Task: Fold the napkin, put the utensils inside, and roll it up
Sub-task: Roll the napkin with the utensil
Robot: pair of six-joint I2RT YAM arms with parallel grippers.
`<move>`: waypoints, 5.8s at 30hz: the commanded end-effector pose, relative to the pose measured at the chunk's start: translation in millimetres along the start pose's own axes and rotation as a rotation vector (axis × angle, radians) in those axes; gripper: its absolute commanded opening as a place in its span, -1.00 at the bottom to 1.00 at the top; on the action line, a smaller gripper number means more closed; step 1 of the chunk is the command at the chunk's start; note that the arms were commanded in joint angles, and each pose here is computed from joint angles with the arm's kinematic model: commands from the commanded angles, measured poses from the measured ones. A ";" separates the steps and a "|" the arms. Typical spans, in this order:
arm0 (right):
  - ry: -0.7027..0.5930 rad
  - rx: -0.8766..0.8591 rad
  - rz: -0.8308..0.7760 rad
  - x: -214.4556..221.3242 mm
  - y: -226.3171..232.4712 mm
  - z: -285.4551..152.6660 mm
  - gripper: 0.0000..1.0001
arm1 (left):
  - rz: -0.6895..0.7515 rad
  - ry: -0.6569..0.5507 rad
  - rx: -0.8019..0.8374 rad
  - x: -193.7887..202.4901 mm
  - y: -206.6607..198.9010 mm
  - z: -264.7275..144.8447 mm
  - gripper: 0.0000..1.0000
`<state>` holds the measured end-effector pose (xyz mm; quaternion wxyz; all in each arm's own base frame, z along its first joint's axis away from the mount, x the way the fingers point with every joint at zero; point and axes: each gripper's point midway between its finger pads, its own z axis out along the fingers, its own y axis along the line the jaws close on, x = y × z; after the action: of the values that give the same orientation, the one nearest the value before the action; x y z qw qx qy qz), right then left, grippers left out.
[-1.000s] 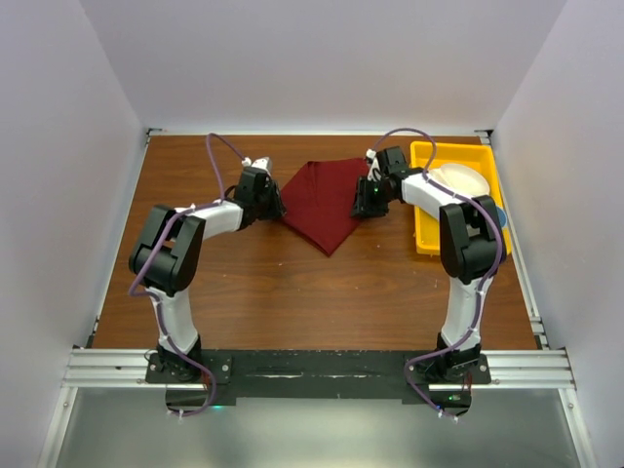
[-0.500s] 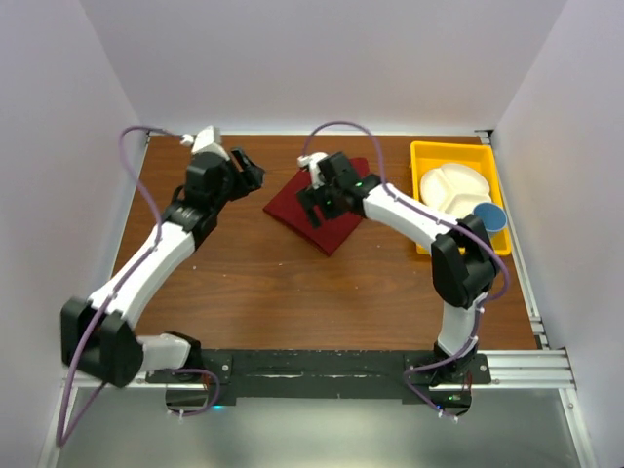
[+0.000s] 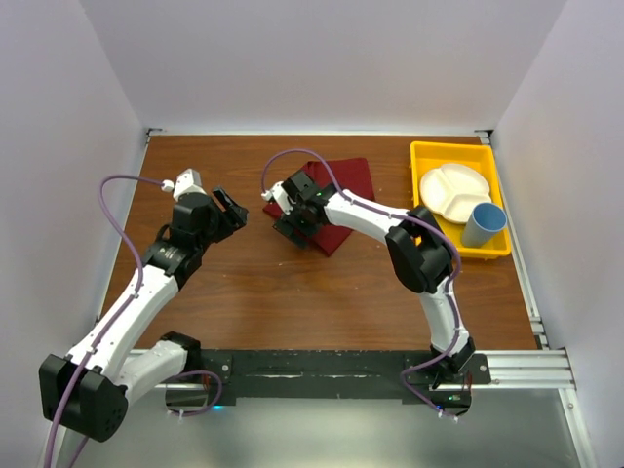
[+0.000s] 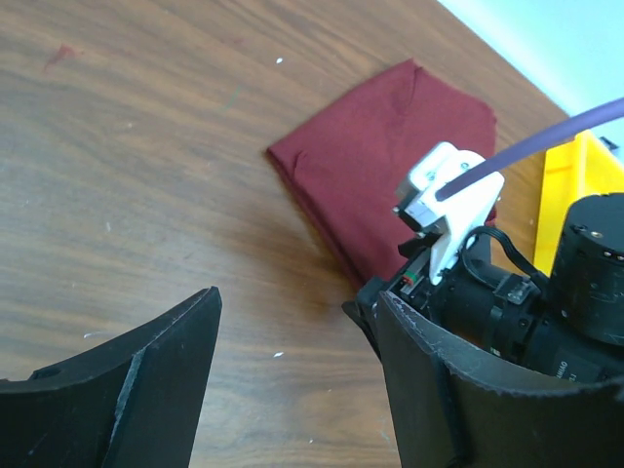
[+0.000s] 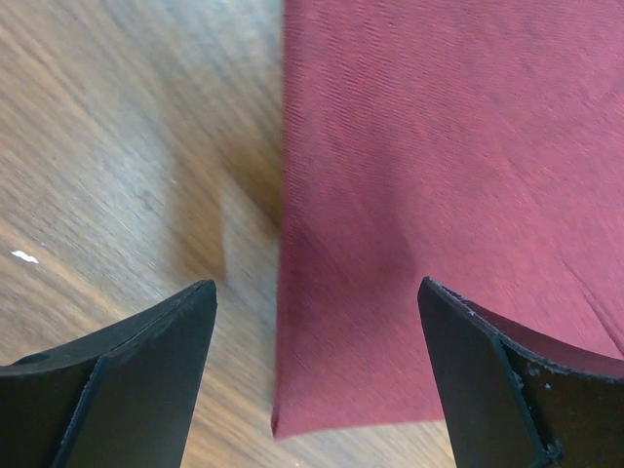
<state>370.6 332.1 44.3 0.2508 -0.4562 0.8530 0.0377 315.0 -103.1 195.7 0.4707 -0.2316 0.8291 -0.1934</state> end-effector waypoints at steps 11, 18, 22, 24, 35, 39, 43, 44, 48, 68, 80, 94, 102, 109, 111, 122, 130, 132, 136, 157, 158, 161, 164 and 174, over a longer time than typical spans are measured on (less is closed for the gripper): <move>-0.011 -0.043 -0.055 -10.9 7.9 11.2 0.54 | -0.008 0.003 0.033 3.4 -2.4 5.3 0.38; 0.030 -0.050 -0.032 8.0 8.0 27.0 0.45 | -0.007 0.012 0.027 3.7 -3.2 9.6 0.38; 0.069 -0.060 -0.020 22.4 11.9 35.4 0.33 | -0.011 0.001 0.008 1.5 -0.4 11.7 0.38; 0.082 -0.073 -0.006 29.3 14.2 38.7 0.25 | -0.020 0.008 -0.011 4.2 3.7 16.0 0.41; 0.103 -0.198 0.106 49.4 42.4 52.0 -0.35 | -0.191 0.166 -0.049 47.6 31.9 57.7 0.54; 0.096 -0.258 0.144 53.6 56.1 51.3 -0.55 | -0.326 0.248 0.049 68.1 32.7 78.4 0.55; 0.078 -0.293 0.162 54.9 63.9 50.4 -0.66 | -0.411 0.385 0.113 98.6 24.7 98.0 0.55; 0.076 -0.294 0.161 54.5 64.0 49.5 -0.68 | -0.419 0.392 0.127 100.1 21.7 100.4 0.55; 0.069 -0.304 0.164 52.8 64.2 48.2 -0.70 | -0.449 0.375 0.143 103.3 17.1 107.4 0.56; 0.025 -0.335 0.163 47.7 64.3 39.8 -0.74 | -0.529 0.407 -0.060 147.9 23.0 155.1 0.48; -0.010 -0.366 0.126 40.1 67.7 37.7 -0.76 | -0.468 0.292 -0.079 159.8 51.9 163.1 0.11; -0.043 -0.257 0.123 26.0 50.0 14.9 -0.20 | -0.401 0.319 -0.056 164.2 46.2 155.8 -0.74; -0.144 -0.134 0.081 15.1 44.8 -8.7 0.47 | -0.404 0.404 -0.078 167.3 38.2 143.3 -1.00; -0.194 -0.003 -0.035 17.0 61.6 -5.9 0.64 | -0.411 0.467 -0.131 164.3 31.5 131.4 -1.00; -0.201 0.055 -0.060 17.5 63.7 -1.2 0.63 | -0.420 0.485 -0.139 165.4 30.0 129.6 -1.00; -0.159 0.321 -0.101 37.4 50.8 20.3 0.26 | -0.421 0.538 -0.167 165.4 30.3 121.1 -1.00; -0.104 0.304 -0.090 51.9 60.5 41.5 -0.30 | -0.426 0.577 -0.189 166.6 37.5 114.9 -1.00; -0.102 0.270 -0.080 54.0 65.9 42.4 -0.43 | -0.422 0.564 -0.181 161.0 40.0 115.3 -1.00; -0.103 0.090 -0.015 53.6 93.9 42.3 -0.90 | -0.274 0.491 -0.132 140.8 42.9 118.9 -1.00; -0.065 -0.808 0.696 45.6 92.6 35.2 -1.00 | 0.000 0.219 0.313 75.4 -12.6 70.2 -0.20; -0.052 -0.824 0.731 50.6 92.3 41.2 -1.00 | -0.004 0.231 0.335 81.5 -15.8 75.1 -0.32; -0.021 -0.789 0.830 62.2 77.1 50.4 -1.00 | -0.015 0.284 0.370 100.0 -23.8 80.2 -0.43; 0.011 -0.778 0.915 72.8 71.8 57.4 -1.00 | -0.022 0.290 0.379 108.9 -29.6 86.8 -0.45; 0.097 -0.616 0.923 93.3 57.1 70.5 -1.00 | -0.071 0.334 0.374 134.0 -28.8 108.4 -0.72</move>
<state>335.2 364.0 17.0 0.0939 -0.1565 0.8422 0.5074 341.6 -205.7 56.5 0.3316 -0.1357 0.8558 -0.3731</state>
